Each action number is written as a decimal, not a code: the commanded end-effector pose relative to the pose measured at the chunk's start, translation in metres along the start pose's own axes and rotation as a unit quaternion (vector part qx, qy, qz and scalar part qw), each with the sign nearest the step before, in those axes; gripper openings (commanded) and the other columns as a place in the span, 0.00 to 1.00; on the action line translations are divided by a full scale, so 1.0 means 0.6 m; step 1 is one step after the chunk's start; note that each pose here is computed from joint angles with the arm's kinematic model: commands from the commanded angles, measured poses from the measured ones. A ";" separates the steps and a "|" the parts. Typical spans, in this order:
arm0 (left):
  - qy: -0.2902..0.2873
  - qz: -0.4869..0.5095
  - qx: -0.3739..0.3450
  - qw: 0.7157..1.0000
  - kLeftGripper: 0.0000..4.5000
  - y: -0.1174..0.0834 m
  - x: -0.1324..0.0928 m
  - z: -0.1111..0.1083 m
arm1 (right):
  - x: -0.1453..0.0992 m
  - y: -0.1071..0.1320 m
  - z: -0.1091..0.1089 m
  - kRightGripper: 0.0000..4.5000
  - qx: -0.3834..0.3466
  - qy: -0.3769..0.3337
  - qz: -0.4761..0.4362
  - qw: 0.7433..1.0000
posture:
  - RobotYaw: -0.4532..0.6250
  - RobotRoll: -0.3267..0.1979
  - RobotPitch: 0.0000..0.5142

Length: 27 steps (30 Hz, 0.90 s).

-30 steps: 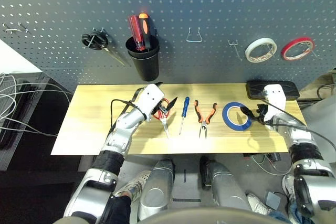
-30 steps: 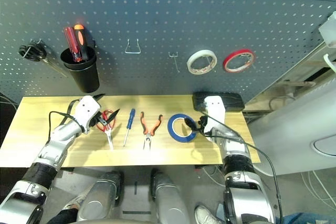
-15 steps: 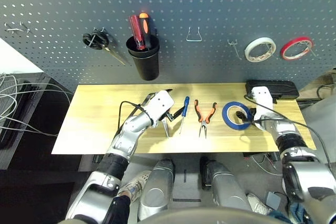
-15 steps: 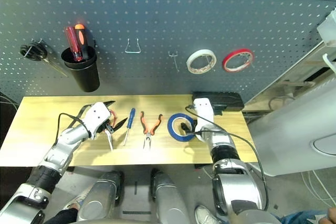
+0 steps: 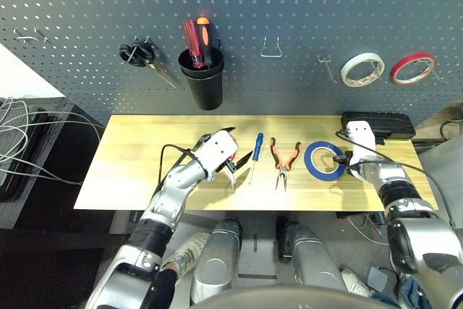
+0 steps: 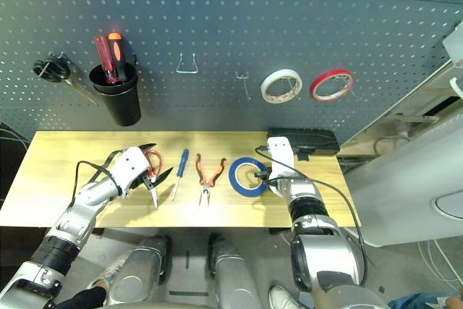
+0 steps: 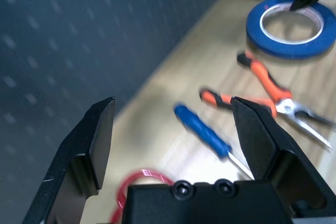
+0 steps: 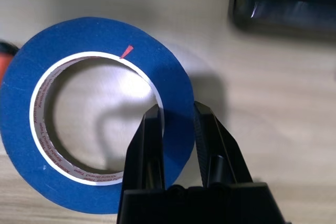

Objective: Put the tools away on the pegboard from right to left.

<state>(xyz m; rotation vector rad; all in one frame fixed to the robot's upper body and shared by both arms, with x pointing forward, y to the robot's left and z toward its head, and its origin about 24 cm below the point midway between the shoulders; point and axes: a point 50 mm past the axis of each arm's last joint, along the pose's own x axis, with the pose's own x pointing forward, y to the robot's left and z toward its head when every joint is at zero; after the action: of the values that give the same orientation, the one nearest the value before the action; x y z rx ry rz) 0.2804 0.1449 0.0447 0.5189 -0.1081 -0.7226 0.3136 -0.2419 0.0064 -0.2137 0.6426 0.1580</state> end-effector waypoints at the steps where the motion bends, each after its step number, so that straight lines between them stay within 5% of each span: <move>1: -0.047 0.015 0.017 0.999 1.00 0.000 -0.011 0.010 | -0.023 0.016 0.028 0.16 -0.076 -0.068 0.022 0.995 | 0.53 0.62 0.33; 12: -0.189 0.022 0.057 0.980 1.00 -0.007 -0.012 0.070 | -0.097 0.067 0.107 0.16 -0.284 -0.290 0.039 0.913 | 0.52 0.62 0.35; 27: -0.226 0.044 0.084 0.969 1.00 0.009 -0.008 0.092 | -0.179 0.051 0.136 0.16 -0.333 -0.470 -0.067 0.815 | 0.51 0.62 0.39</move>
<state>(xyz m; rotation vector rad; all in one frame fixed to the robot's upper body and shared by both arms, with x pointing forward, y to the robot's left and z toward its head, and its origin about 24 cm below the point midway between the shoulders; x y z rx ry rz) 0.2668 0.1298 0.0938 0.4870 -0.6006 -0.7308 0.2749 -0.1955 0.1229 -0.7826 -0.3940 0.3710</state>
